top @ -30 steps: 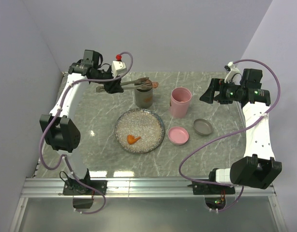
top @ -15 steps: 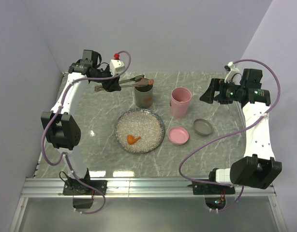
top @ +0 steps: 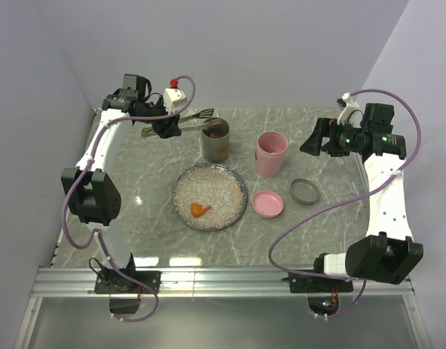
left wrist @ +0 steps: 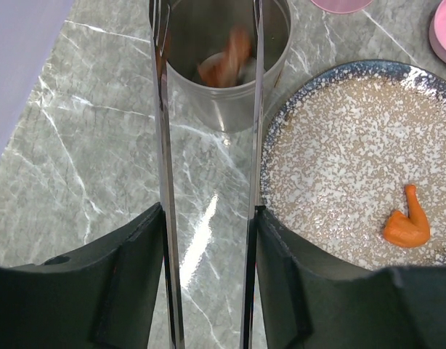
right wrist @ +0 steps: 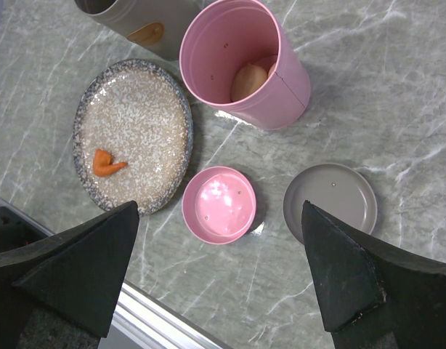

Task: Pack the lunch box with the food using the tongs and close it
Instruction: Place the fake food in the packing box.

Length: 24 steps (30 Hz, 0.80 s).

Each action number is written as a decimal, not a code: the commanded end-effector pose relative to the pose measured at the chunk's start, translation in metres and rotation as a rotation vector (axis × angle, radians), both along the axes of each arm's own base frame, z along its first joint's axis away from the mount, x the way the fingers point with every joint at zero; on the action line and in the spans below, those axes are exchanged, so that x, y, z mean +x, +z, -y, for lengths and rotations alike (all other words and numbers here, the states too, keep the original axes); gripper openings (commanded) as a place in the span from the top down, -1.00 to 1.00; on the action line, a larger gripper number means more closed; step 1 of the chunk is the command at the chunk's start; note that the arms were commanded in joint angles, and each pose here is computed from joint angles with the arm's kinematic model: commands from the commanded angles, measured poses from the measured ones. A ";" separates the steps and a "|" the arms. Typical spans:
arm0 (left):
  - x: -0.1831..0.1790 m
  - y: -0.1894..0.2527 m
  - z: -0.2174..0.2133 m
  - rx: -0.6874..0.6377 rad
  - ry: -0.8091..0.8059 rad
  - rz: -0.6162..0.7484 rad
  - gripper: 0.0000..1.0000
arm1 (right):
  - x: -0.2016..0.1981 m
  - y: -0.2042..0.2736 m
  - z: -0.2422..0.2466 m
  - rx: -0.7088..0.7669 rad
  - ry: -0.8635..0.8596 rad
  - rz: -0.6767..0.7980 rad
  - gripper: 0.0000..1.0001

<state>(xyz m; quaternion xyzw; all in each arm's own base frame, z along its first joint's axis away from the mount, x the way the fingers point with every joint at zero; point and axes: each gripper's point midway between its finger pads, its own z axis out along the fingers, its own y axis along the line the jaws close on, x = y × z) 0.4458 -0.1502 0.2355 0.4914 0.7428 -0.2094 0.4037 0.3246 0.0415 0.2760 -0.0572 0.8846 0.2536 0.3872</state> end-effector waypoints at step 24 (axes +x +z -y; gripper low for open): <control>-0.164 0.008 -0.033 0.055 -0.182 -0.090 -0.15 | -0.004 0.015 -0.003 -0.001 0.011 0.044 -0.99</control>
